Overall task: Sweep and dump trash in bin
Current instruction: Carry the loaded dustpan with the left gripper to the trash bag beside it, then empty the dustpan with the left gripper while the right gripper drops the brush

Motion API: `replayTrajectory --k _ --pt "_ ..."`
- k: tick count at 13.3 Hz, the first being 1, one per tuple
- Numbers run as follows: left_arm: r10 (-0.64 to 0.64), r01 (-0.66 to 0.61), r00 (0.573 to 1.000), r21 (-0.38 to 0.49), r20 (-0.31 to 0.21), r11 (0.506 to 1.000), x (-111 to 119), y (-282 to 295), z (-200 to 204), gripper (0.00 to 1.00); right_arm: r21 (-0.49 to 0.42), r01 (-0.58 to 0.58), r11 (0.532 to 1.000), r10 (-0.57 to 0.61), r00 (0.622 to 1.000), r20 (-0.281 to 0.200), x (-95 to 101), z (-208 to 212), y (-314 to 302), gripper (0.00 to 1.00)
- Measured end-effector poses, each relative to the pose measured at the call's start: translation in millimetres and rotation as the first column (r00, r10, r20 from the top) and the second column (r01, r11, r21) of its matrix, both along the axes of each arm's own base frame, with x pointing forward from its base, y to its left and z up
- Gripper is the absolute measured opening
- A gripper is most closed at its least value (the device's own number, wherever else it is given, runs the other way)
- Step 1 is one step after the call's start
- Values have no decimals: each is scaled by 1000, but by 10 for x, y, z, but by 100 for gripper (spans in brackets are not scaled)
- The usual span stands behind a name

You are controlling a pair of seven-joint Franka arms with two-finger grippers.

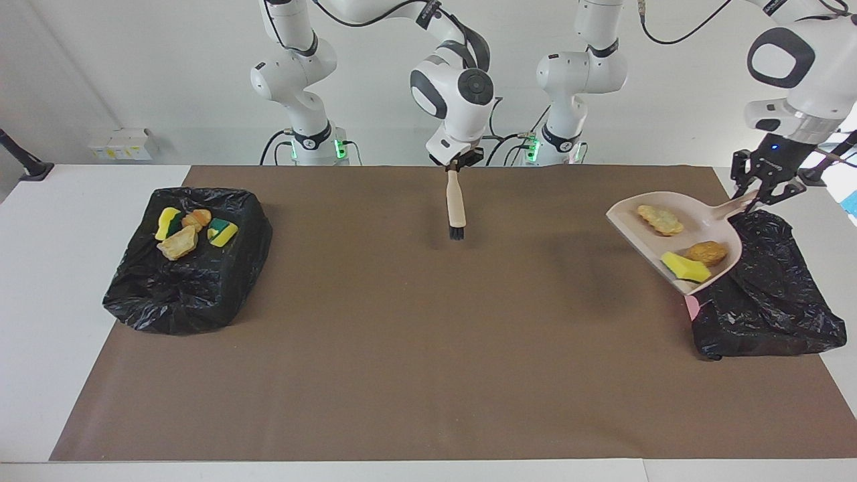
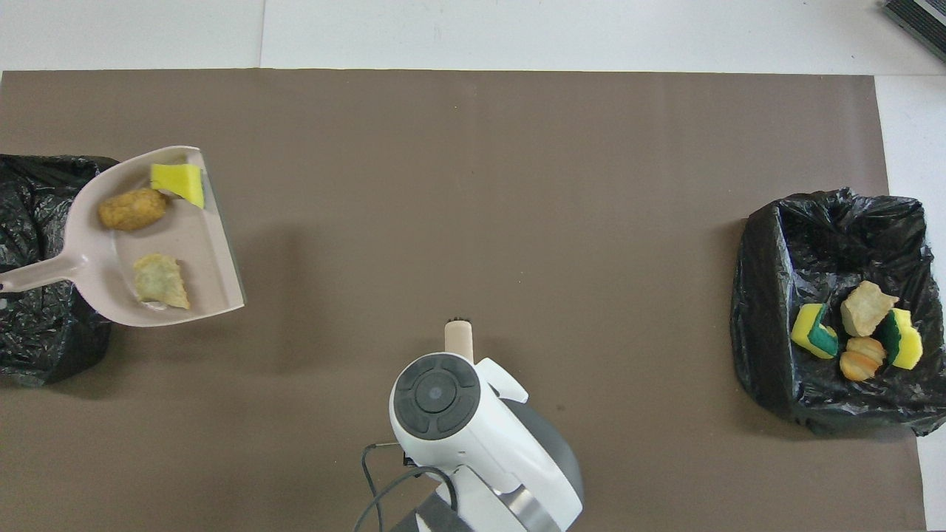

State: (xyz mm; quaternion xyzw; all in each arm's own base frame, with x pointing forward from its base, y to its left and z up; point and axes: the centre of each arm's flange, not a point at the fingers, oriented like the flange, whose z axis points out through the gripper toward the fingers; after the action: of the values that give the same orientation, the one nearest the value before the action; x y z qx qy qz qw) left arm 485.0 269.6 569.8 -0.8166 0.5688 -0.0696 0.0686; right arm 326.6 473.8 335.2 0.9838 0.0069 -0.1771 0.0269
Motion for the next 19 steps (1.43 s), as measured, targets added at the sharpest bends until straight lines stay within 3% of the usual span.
replayTrajectory --k 2,4,7,10,13,16,19 --pt "20 -20 1000 46 -7 999 -89 371 105 32 -5 -8 1000 8 1000 -5 -39 -117 51 26" --pt "8 0 999 151 -53 989 -109 564 134 32 -1 -4 1000 4 1000 -1 -23 -87 46 31" --pt "-17 47 995 320 -96 946 106 631 177 32 16 8 1000 -9 1000 13 59 15 34 63" --pt "-63 138 984 479 -170 867 393 666 -35 32 41 18 999 -19 999 35 142 205 36 97" --pt "-97 222 965 568 -243 792 590 669 -230 32 40 29 999 -31 999 38 313 488 -28 100" --pt "-110 290 945 632 -309 719 632 662 -189 32 58 24 998 -25 999 24 796 1050 -408 100" --pt "-118 322 935 661 -335 677 661 623 -121 32 103 -30 994 28 999 15 1230 1633 -1014 100"
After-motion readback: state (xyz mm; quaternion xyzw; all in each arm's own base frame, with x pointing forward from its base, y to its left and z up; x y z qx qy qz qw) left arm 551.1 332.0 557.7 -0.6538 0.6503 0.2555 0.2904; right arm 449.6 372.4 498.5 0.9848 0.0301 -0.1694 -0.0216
